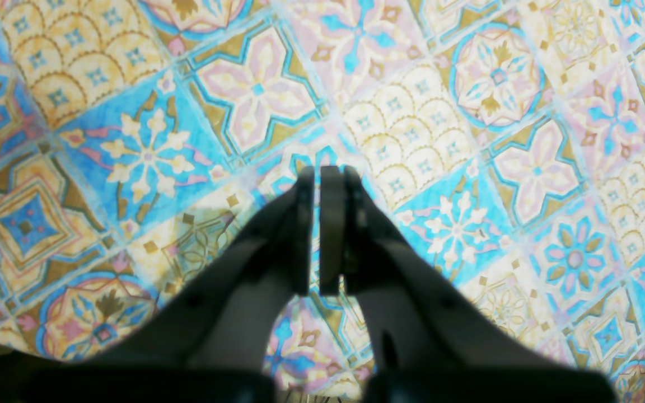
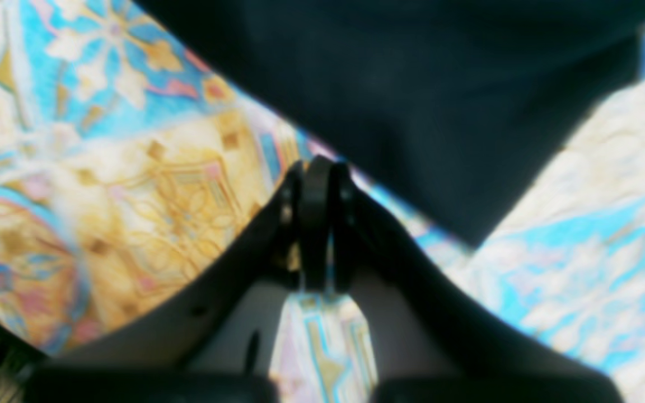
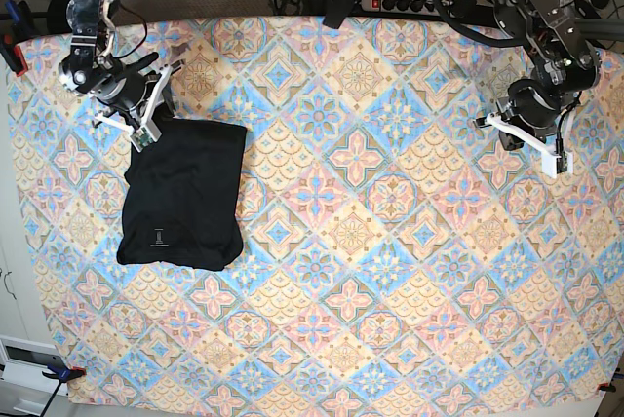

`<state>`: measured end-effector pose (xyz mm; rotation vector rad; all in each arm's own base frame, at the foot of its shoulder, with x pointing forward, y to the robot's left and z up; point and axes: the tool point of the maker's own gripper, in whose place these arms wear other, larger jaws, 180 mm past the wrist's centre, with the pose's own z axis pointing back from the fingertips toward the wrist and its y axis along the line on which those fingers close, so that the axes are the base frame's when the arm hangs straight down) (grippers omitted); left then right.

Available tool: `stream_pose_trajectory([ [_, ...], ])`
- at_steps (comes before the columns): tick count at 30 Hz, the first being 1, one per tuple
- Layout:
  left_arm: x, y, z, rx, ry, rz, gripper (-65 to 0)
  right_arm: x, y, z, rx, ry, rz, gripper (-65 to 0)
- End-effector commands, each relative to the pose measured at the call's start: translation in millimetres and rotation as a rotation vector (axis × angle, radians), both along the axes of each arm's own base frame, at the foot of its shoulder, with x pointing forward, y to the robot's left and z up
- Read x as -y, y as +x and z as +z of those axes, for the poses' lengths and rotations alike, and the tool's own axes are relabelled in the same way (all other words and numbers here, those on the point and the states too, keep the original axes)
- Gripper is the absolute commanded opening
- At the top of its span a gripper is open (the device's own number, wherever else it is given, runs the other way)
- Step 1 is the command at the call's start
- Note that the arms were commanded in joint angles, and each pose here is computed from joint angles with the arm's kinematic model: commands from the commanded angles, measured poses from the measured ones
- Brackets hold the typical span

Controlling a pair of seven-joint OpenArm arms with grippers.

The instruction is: Fold the T-shirt properly

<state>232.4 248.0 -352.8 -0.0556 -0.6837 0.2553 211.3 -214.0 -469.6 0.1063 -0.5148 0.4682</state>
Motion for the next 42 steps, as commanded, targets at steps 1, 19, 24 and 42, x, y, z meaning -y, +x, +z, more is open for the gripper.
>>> stream_pose_trajectory([
  [1, -1, 7, 10, 0.044, 0.012, -0.006, -63.0, 12, 25, 14, 0.068, -0.012, -0.012, -65.0],
  [19, -3, 4, 9, 0.037, 0.014, -0.003, -63.0, 26, 58, 13, 0.113, 0.036, -0.085, -65.0],
  [24, -10, -4, 7, 0.012, 0.04, -0.011, -63.1, 43, 46, 30, 0.155, -0.007, -0.113, -65.0],
  [42, -62, -149, 8, -0.262, 0.06, -0.083, -63.4, 118, -115, 64, -0.012, -0.266, -0.247, -65.0],
])
